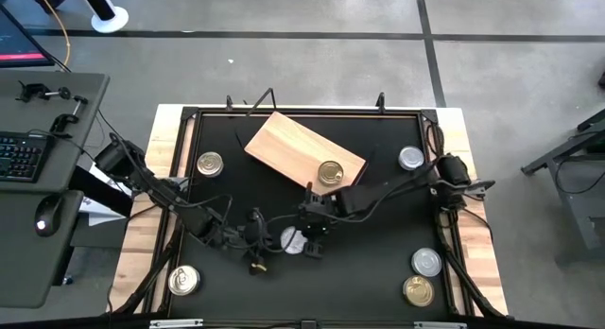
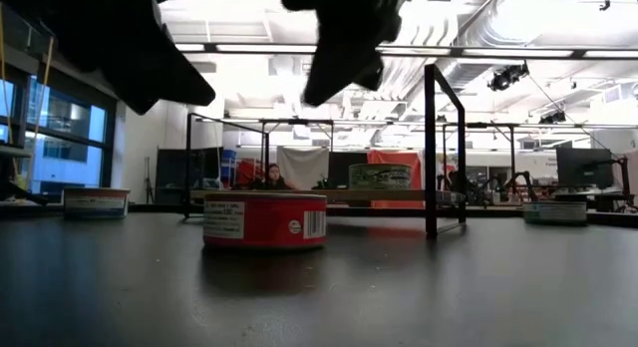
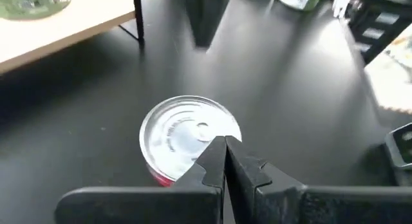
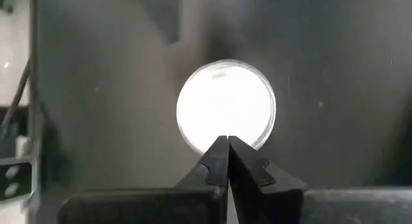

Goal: Stack canned seafood by type on shelf
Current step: Put the red tuna can on the shelf

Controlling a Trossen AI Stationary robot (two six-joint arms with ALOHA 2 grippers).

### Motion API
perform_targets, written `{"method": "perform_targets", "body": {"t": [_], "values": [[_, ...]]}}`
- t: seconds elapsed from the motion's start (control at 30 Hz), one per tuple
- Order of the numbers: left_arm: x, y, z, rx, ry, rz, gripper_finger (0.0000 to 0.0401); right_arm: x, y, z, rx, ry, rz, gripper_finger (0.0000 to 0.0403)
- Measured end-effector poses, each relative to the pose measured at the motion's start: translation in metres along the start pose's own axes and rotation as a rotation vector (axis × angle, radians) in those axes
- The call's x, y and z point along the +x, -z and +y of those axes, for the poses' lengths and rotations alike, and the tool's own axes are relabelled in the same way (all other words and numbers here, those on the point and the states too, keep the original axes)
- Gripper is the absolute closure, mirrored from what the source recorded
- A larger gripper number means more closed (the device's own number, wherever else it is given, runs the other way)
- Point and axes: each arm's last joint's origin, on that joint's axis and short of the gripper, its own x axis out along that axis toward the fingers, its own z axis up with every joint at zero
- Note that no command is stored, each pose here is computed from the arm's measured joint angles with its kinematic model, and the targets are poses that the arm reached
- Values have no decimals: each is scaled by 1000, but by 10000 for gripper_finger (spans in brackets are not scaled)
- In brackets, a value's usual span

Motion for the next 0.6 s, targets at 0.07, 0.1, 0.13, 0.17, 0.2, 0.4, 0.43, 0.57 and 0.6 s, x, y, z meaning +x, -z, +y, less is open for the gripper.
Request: {"method": "perform_targets", "body": {"t": [0.07, 0.1, 0.13, 0.17, 0.2, 0.4, 0.43, 0.57, 0.6], "values": [[9, 5, 3, 69, -29, 24, 401, -3, 5, 0, -4, -13, 57, 403], [14, 9, 6, 111, -46, 44, 401, 0, 9, 0, -4, -28, 79, 403], [20, 12, 8, 144, -58, 59, 401, 5, 14, -1, 1, -39, 101, 403], [25, 15, 10, 165, -65, 68, 401, 12, 21, -2, 13, -41, 125, 403], [30, 18, 11, 176, -65, 79, 401, 19, 27, -4, 30, -43, 136, 403], [45, 29, 13, 144, -54, 127, 401, 52, 56, -16, 146, -54, 109, 403], [46, 30, 13, 132, -59, 124, 401, 56, 59, -17, 163, -50, 91, 403], [45, 32, 12, 131, -84, 117, 401, 66, 64, -23, 261, -62, 28, 403], [45, 32, 12, 133, -86, 120, 401, 67, 65, -24, 270, -61, 16, 403]]}}
